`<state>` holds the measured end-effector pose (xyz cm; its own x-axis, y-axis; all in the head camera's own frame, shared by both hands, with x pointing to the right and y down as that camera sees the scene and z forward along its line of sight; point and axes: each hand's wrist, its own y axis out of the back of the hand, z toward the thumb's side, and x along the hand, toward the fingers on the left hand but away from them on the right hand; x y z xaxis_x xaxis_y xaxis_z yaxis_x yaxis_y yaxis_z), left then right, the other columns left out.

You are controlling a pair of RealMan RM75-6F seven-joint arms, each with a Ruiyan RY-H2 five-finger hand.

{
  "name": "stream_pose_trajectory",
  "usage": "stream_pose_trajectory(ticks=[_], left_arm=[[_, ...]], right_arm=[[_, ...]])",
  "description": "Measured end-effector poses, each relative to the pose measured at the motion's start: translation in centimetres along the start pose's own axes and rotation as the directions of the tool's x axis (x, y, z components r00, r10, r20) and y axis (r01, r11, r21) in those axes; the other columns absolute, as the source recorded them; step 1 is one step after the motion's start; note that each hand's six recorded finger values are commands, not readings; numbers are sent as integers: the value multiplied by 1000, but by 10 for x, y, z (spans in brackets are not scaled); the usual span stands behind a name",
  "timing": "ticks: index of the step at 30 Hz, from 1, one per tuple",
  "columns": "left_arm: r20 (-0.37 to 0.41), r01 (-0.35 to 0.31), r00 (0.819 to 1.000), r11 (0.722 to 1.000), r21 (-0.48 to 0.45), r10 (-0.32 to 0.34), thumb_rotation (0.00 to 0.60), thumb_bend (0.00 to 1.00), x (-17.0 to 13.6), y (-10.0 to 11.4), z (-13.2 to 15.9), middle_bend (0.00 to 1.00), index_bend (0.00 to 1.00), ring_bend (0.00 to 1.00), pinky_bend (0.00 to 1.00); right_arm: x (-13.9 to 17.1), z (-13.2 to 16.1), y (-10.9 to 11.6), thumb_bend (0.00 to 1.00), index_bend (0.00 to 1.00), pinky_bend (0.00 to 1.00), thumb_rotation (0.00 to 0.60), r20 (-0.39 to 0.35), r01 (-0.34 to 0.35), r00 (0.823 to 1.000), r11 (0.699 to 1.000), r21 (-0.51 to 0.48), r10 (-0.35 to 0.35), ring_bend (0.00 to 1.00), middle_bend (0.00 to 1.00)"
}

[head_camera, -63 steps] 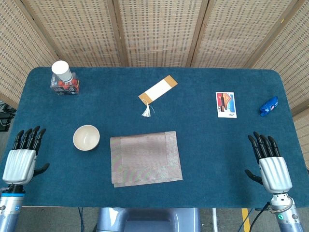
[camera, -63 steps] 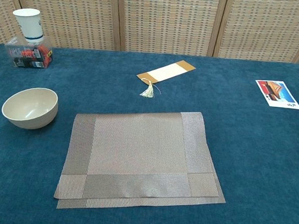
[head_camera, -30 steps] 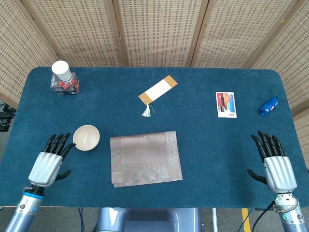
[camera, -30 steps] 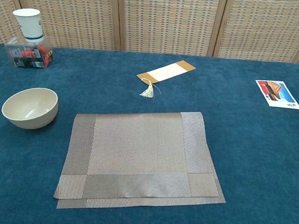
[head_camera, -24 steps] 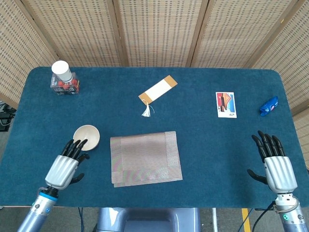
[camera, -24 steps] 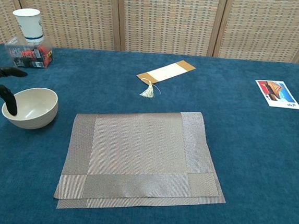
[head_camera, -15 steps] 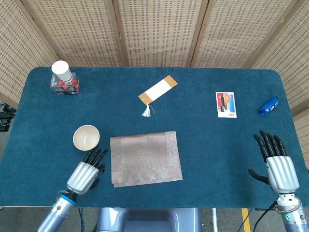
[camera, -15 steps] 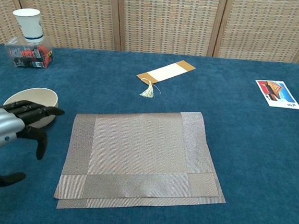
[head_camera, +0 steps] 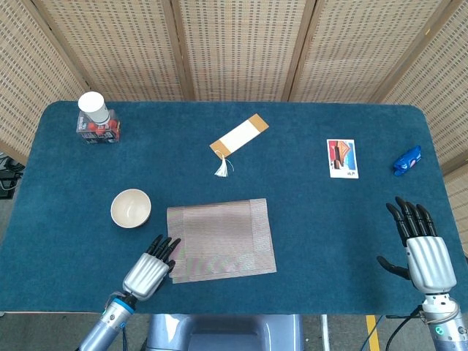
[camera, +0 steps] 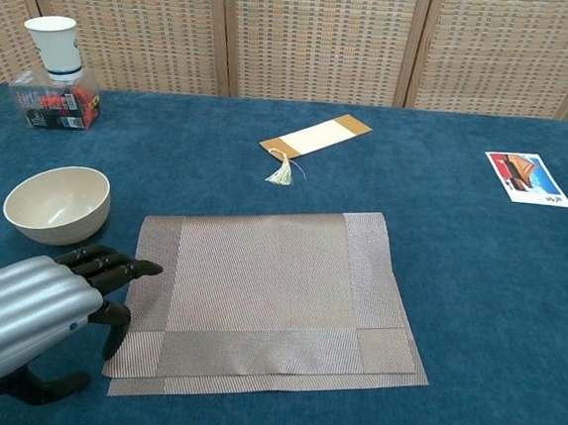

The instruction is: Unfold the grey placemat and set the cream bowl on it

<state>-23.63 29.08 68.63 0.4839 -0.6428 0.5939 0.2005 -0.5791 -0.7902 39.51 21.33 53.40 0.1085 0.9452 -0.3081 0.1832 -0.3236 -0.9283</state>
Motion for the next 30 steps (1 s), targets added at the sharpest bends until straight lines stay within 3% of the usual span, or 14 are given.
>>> stream_pose_trajectory(ticks=[20,30], left_arm=[[12,0,1000,1000,-17,0,600,397,12,-5,12,0,520,0,0],[0,-5,1000,1000,-13,5,600,538,14,-5,11,0,555,0,0]], right_arm=[[1,0,0,18,36,0,600,4,-3,1000,1000,-4,3,0,0],[1,0,0,19,36,0,600,4,-7,1000,1000,-7,7,0,0]])
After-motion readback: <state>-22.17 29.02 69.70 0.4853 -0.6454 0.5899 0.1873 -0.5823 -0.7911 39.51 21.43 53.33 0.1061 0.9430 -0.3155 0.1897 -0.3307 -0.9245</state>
